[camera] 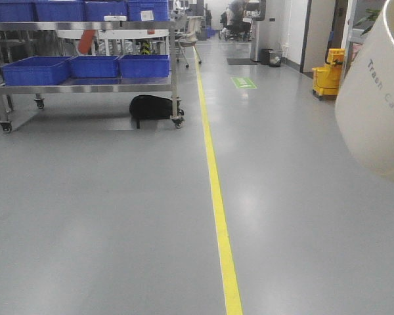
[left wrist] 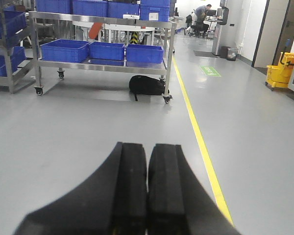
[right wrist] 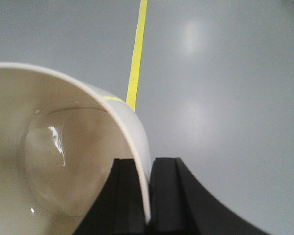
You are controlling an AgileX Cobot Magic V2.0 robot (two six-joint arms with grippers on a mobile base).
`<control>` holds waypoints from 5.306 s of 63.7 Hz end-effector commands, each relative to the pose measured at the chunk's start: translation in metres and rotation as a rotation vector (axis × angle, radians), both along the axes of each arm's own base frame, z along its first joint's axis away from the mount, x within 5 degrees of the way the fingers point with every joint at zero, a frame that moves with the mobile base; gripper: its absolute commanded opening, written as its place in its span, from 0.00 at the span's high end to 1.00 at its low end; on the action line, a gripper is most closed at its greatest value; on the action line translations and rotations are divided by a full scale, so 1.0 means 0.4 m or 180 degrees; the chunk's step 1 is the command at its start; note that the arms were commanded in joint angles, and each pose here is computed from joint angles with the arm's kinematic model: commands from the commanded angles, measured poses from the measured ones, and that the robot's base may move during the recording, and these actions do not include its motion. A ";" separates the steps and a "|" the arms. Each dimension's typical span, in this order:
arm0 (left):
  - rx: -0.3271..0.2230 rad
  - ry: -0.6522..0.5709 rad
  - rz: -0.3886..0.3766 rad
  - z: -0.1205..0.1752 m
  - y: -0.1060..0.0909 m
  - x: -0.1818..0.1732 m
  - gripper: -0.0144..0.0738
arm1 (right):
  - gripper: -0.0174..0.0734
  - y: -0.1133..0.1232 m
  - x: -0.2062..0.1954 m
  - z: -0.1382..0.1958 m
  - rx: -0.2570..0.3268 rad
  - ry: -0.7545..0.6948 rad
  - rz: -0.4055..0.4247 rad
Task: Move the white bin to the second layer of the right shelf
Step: 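Hold the bin in the right gripper while driving away from the table, then hold the bin and drive past the cart of blue crates, then hold the bin and drive toward the windows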
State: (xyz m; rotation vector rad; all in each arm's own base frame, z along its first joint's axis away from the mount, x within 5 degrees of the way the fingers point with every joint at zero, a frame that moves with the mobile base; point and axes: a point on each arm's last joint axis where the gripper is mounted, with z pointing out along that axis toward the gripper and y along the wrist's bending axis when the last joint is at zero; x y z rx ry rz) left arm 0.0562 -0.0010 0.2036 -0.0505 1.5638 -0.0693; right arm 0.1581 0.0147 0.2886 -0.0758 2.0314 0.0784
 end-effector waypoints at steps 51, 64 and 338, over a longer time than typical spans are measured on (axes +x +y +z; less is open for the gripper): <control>-0.0023 -0.0215 0.0004 -0.003 0.001 -0.001 0.74 | 0.75 -0.001 0.009 0.058 0.0041 -0.0471 -0.0023; -0.0023 -0.0215 0.0004 -0.003 0.001 -0.001 0.74 | 0.75 -0.001 0.009 0.058 0.0041 -0.0471 -0.0023; -0.0023 -0.0215 0.0004 -0.003 0.001 -0.001 0.74 | 0.75 -0.001 0.012 0.053 0.0037 -0.0422 -0.0022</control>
